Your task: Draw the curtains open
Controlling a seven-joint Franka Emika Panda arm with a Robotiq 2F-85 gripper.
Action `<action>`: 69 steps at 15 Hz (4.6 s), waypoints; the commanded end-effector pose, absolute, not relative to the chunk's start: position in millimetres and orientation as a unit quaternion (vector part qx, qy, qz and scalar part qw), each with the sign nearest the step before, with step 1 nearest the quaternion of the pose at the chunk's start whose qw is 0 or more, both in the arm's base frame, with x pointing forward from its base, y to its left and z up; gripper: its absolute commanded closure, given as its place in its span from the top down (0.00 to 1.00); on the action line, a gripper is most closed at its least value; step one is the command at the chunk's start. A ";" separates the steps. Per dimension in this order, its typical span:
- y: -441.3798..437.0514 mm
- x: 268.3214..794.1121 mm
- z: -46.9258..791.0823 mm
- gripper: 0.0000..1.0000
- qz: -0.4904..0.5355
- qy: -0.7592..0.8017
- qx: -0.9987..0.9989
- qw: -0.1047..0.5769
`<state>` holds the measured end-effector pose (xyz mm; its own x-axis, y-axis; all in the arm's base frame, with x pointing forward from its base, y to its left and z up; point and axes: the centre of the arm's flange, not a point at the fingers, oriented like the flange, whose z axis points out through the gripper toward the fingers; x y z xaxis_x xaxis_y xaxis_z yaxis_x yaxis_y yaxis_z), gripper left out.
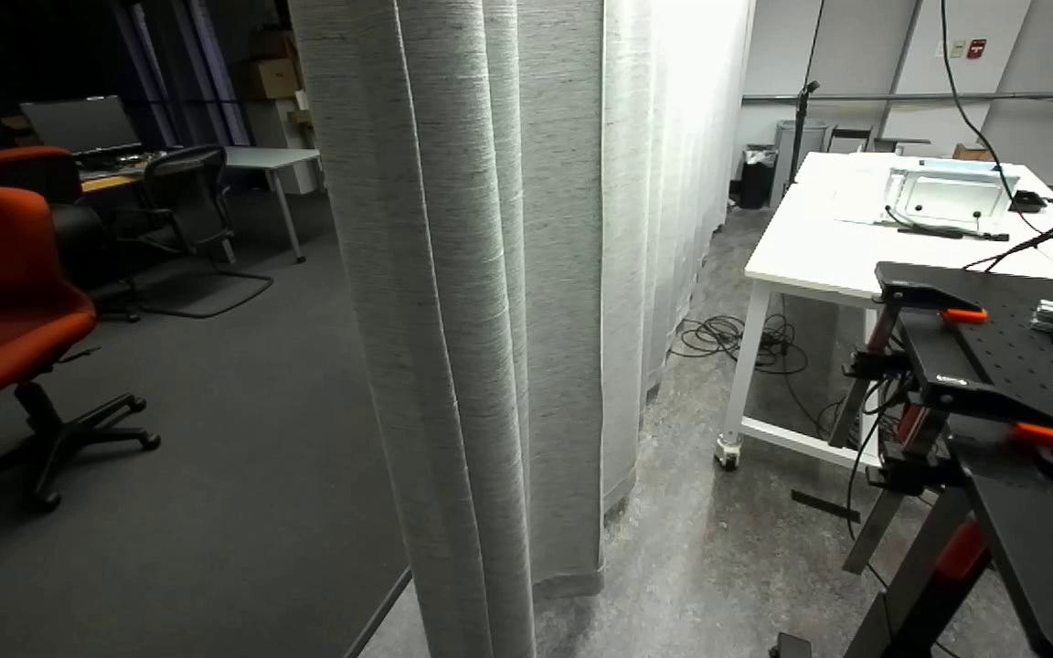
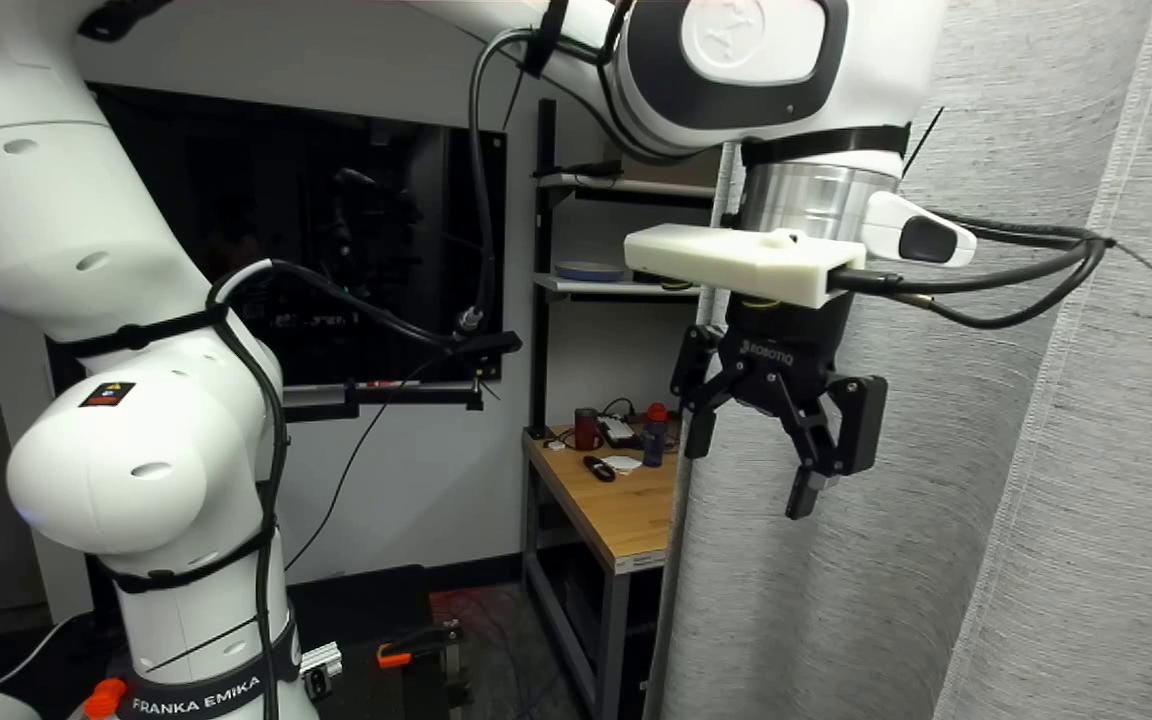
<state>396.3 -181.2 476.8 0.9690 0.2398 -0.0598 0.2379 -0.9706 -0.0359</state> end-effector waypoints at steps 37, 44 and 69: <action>29.7 462.9 420.3 1.00 -0.005 -0.502 -0.863 -0.058; 76.6 464.5 374.2 1.00 -0.026 -0.503 -0.863 0.030; 121.5 491.6 403.9 1.00 -0.341 -0.506 -0.786 0.099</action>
